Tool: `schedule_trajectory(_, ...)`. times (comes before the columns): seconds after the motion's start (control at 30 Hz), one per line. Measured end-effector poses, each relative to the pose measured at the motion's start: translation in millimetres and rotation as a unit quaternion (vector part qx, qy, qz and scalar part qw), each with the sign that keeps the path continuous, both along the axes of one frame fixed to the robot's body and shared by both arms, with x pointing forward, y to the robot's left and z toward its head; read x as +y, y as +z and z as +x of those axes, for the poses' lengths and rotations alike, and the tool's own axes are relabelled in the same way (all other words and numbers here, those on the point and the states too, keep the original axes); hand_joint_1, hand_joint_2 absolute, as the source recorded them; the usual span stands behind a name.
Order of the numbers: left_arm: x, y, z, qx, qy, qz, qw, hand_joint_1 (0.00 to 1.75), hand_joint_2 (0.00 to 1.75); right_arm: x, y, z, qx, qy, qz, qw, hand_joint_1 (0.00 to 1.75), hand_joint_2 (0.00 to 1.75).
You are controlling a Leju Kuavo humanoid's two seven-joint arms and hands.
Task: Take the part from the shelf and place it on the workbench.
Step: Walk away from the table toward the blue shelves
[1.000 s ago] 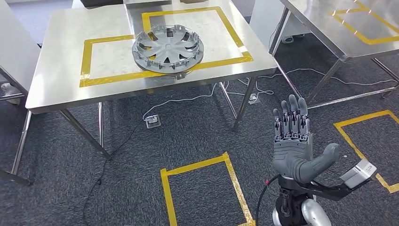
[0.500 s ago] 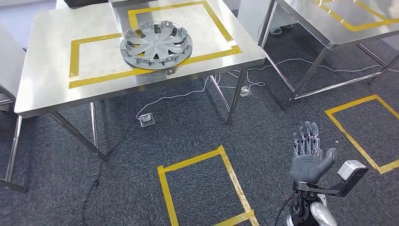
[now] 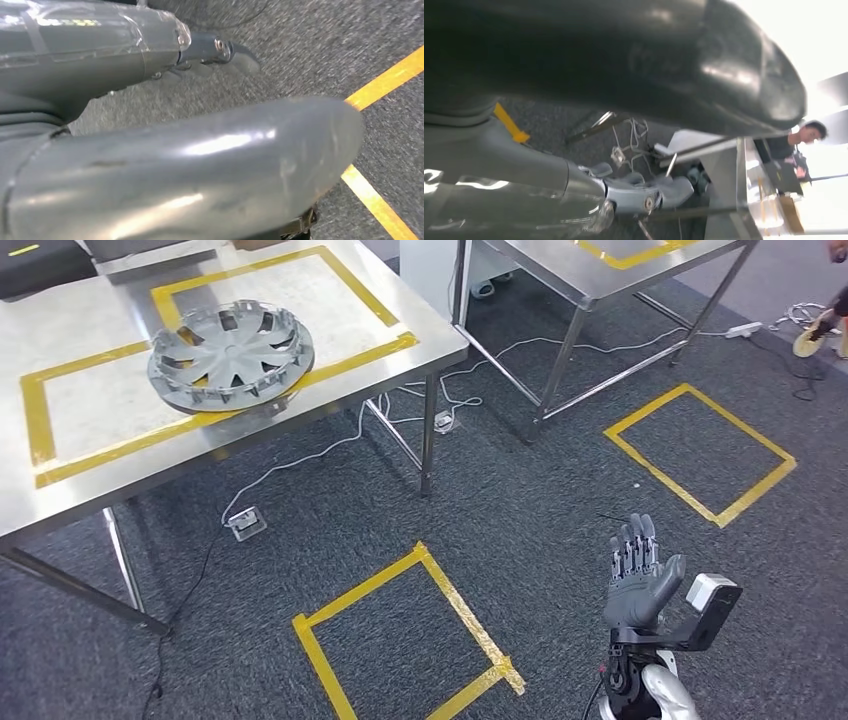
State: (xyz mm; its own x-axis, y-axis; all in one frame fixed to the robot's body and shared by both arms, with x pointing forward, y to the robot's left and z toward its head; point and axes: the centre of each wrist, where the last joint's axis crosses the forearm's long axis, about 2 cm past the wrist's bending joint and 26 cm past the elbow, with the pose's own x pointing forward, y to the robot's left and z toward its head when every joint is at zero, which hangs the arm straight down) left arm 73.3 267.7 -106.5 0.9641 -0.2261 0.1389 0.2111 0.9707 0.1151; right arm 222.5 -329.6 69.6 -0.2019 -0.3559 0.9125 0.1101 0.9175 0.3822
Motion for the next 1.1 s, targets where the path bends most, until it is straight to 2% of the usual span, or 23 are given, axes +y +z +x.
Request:
schedule_trajectory(0.67,0,0.2,1.5,-0.001,-0.002,0.001,1.000,0.00,0.00,-5,-10,-1,0.029,-0.011,-0.010,0.999,0.00,0.00)
schedule_trajectory(0.7,0,0.1,0.5,0.000,-0.006,0.001,1.000,0.00,0.00,-3,-13,-2,0.056,-0.007,-0.019,0.998,0.00,0.00)
schedule_trajectory(0.77,1,0.0,0.1,0.002,-0.018,0.003,1.000,0.00,0.00,7,-27,-7,0.159,0.021,-0.034,0.986,0.00,0.00)
schedule_trajectory(0.83,1,0.2,1.1,0.002,-0.024,0.004,1.000,0.00,0.00,24,-58,-20,0.287,0.066,-0.025,0.955,0.00,0.00)
schedule_trajectory(0.9,0,0.3,1.7,0.003,-0.026,0.004,1.000,0.00,0.00,39,-95,-46,0.375,0.090,-0.015,0.923,0.00,0.00)
schedule_trajectory(1.0,0,0.1,0.5,0.009,-0.027,0.003,1.000,0.00,0.00,46,-130,-75,0.443,0.091,-0.026,0.891,0.00,0.00)
schedule_trajectory(1.1,0,0.2,1.0,0.013,-0.029,0.001,1.000,0.00,0.00,42,-148,-91,0.501,0.088,-0.044,0.860,0.00,0.00)
